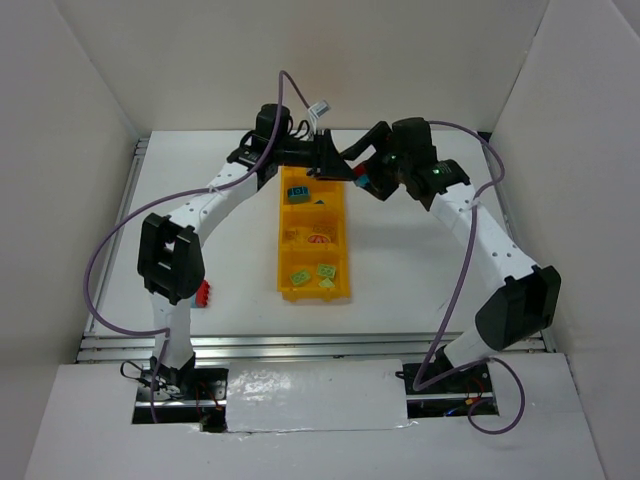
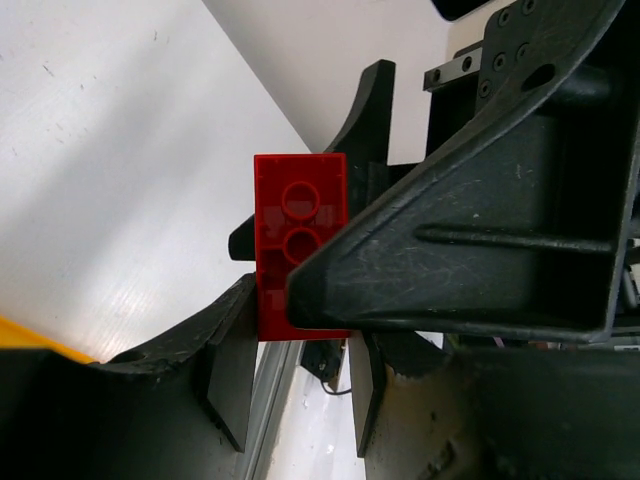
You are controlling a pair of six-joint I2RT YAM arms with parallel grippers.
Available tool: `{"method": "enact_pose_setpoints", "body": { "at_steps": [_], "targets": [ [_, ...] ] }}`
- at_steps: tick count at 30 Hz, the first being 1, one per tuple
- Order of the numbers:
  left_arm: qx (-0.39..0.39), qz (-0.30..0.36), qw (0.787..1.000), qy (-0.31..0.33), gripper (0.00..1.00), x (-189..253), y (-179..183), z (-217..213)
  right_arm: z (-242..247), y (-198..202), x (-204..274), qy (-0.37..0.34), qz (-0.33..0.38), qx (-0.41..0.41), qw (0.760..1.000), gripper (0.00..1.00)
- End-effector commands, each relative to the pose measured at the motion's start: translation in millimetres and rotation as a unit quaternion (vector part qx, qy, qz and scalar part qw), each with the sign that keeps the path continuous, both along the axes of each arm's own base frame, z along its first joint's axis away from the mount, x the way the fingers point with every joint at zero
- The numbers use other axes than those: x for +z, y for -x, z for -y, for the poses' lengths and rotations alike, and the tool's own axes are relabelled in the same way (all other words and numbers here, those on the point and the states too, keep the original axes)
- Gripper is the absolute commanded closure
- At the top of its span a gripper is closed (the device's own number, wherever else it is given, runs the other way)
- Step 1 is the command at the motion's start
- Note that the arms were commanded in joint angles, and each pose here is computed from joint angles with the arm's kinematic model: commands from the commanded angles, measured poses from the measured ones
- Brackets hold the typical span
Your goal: Sort the legos into containers by color
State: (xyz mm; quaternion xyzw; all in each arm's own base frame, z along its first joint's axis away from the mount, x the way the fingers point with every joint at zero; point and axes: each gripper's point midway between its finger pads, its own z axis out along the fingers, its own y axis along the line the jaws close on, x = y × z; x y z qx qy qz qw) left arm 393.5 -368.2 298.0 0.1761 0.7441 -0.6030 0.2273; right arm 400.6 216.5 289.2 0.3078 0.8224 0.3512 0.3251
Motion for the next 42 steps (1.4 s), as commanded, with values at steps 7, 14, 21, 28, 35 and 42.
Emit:
{"method": "enact_pose_setpoints", "body": {
  "at_steps": [7, 14, 21, 28, 35, 42],
  "targets": [
    [0.012, 0.046, 0.998, 0.029, 1.0, 29.2, -10.6, -18.9, 9.2, 31.2, 46.1, -0.079, 0.149, 0.136, 0.976, 0.0],
    [-0.004, 0.045, 0.997, 0.07, 1.0, 54.7, -5.4, -39.8, 7.4, 58.3, 43.8, -0.084, 0.242, 0.236, 0.937, 0.02],
    [-0.103, 0.081, 0.977, 0.167, 1.0, 94.2, 39.3, -46.6, -17.4, 73.9, 70.1, -0.15, 0.344, 0.362, 0.853, 0.14],
    [-0.148, 0.069, 0.967, 0.196, 1.0, 103.2, 63.1, -52.7, -19.4, 47.7, 76.4, -0.136, 0.355, 0.347, 0.857, 0.26],
    [-0.118, 0.047, 0.977, 0.169, 1.0, 82.4, 45.4, -46.2, -19.8, 54.9, 92.0, -0.14, 0.372, 0.354, 0.846, 0.31],
    [-0.009, 0.05, 0.992, 0.119, 1.0, 42.5, -4.2, -62.1, -19.5, 20.8, 61.2, -0.122, 0.33, 0.319, 0.88, 0.35]
  ]
}}
